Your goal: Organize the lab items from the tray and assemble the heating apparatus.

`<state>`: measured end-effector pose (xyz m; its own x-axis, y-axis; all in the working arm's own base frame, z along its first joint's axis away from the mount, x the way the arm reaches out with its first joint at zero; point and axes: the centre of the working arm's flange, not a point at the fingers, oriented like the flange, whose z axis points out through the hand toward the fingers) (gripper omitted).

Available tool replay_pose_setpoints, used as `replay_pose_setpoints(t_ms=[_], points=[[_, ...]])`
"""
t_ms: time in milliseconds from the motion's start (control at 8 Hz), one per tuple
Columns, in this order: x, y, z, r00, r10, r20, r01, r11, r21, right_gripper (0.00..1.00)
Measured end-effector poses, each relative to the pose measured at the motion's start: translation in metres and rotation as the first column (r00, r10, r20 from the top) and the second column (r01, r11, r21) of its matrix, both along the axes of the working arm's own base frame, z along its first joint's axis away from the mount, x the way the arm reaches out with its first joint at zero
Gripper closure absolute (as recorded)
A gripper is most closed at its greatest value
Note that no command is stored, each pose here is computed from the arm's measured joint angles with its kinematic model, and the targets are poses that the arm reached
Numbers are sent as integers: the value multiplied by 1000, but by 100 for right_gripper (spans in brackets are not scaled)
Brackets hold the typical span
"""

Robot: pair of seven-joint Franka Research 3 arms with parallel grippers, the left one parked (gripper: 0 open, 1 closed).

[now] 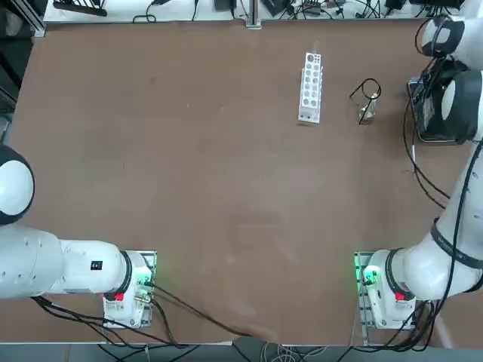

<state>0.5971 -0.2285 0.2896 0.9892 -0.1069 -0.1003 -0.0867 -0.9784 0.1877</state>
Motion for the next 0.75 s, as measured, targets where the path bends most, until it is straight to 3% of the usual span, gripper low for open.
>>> replay_pose_setpoints(t_ms=[375, 750], points=[[24, 9, 53, 999, 27, -36, -27, 1000, 2, 98], [46, 48, 99, 997, 54, -62, -52, 998, 21, 98]])
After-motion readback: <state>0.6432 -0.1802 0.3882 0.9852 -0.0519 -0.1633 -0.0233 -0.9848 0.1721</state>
